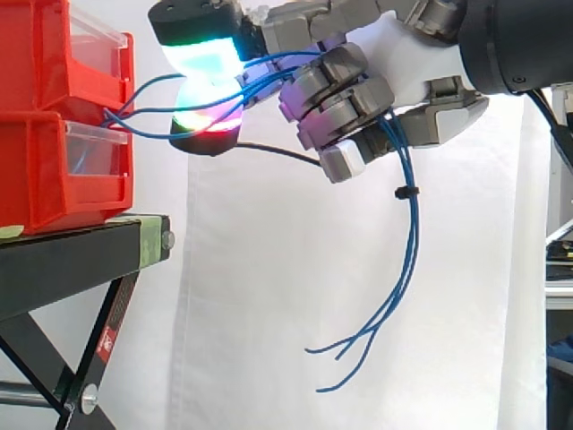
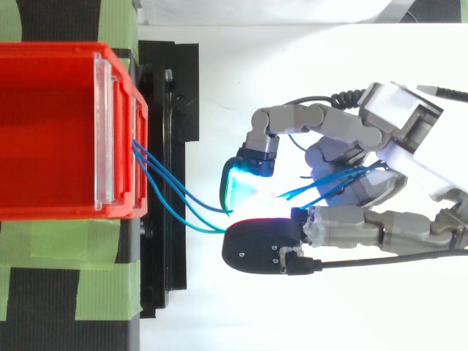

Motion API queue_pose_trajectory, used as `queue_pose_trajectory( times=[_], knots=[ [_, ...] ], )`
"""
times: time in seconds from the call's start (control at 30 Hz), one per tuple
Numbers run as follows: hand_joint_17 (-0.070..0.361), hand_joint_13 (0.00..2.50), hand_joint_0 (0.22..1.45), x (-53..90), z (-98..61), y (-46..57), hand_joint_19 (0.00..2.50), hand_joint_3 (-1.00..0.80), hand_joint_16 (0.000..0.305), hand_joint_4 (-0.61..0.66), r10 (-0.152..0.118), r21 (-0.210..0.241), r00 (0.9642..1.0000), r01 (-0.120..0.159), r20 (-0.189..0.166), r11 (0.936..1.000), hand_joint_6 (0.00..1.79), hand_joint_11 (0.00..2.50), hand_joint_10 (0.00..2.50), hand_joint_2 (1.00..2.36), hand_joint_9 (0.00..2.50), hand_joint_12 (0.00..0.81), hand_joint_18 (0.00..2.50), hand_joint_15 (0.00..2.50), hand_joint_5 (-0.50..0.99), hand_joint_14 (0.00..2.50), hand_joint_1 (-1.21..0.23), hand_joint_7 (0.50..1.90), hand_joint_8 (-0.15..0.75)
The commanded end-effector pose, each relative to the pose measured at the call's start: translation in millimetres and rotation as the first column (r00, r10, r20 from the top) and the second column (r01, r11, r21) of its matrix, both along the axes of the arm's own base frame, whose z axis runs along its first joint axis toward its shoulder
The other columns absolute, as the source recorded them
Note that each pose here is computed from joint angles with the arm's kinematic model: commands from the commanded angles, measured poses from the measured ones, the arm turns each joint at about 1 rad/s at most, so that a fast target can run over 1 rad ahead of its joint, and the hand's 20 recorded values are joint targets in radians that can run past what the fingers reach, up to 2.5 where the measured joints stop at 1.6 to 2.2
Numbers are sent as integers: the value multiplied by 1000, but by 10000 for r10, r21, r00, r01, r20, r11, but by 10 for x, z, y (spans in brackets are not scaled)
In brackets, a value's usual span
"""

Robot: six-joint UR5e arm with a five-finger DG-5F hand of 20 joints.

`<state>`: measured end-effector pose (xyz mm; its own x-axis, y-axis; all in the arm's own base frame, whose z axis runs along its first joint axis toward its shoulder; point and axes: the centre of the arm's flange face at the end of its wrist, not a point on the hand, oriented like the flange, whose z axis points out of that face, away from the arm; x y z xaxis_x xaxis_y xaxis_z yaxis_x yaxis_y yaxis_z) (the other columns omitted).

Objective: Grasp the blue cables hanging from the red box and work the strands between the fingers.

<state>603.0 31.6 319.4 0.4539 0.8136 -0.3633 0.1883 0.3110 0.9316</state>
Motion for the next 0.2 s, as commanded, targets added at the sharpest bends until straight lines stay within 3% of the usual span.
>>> queue_pose_trajectory(
  times=[0.0,0.17],
  knots=[
    [125,1472,878,-1,0,-2,833,243,56,105,-19,0,10000,19,1,10000,660,2500,2500,1004,1051,486,1788,1590,369,2500,-546,1327,439],
    [125,1472,879,0,0,1,833,235,56,112,11,0,10000,-11,0,10000,669,2500,2500,1004,1051,486,1788,1590,367,2500,-547,1320,439]
  ],
)
